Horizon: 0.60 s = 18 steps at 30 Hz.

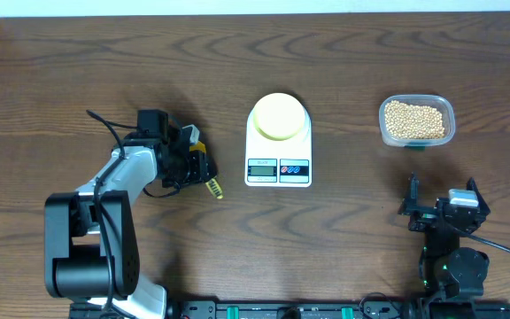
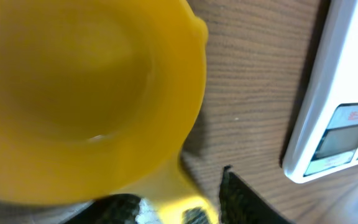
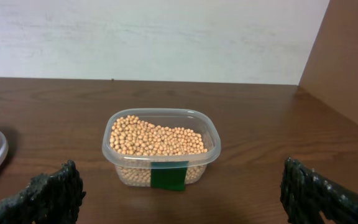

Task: Scoop item into bowl and weigh 50g on scale
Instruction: 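Lower the left gripper and close it on the yellow scoop handle, then lift the yellow scoop with the left gripper toward the scale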

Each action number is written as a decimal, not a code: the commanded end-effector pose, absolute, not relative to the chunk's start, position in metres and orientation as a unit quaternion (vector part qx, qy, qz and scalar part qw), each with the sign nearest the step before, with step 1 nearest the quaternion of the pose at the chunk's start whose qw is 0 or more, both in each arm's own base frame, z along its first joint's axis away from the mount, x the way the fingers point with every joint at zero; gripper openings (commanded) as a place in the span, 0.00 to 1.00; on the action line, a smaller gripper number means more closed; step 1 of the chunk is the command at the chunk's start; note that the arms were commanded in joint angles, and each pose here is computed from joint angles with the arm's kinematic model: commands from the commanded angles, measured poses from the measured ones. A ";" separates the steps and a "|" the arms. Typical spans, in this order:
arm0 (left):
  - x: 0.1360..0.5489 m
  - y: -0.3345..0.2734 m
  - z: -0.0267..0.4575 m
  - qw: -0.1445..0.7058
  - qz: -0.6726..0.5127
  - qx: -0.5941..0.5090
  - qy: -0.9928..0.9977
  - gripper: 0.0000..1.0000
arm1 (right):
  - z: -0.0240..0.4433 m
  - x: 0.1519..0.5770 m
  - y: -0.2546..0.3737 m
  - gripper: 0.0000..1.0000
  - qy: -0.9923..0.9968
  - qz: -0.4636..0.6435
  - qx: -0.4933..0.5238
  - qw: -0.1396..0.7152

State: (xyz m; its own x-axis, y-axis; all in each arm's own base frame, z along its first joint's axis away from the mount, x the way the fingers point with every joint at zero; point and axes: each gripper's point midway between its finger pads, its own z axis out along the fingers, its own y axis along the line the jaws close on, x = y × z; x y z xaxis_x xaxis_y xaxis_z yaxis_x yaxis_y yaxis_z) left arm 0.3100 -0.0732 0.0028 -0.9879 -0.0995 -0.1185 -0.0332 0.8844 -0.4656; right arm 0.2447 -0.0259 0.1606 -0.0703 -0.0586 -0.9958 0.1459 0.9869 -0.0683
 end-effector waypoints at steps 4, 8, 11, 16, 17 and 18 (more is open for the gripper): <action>0.277 -0.064 -0.036 0.002 -0.201 -0.053 0.978 0.30 | 0.160 0.244 -0.027 0.99 0.728 -0.080 0.029 0.681; 0.281 -0.064 -0.036 0.008 -0.202 -0.068 0.977 0.30 | 0.160 0.244 -0.027 0.99 0.728 -0.080 0.029 0.681; 0.283 -0.064 -0.036 0.011 -0.202 -0.067 0.977 0.49 | 0.160 0.244 -0.027 0.99 0.728 -0.080 0.029 0.681; 0.286 -0.063 -0.036 0.018 -0.202 -0.065 0.977 0.55 | 0.160 0.244 -0.027 0.99 0.728 -0.080 0.029 0.681; 0.286 -0.063 -0.036 0.018 -0.202 -0.065 0.977 0.51 | 0.160 0.244 -0.027 0.99 0.728 -0.080 0.029 0.681; 0.286 -0.063 -0.036 0.019 -0.202 -0.065 0.977 0.45 | 0.160 0.244 -0.027 0.99 0.728 -0.080 0.029 0.681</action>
State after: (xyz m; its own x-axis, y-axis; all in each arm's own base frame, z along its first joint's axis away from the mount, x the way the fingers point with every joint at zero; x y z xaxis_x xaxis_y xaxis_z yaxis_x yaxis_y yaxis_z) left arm 0.3169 -0.0833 0.0064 -0.9837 -0.1279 -0.1266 -0.0439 0.8527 -0.5206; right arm 0.2447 -0.0259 0.1606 -0.0703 -0.0586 -0.9958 0.1459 0.9869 -0.0683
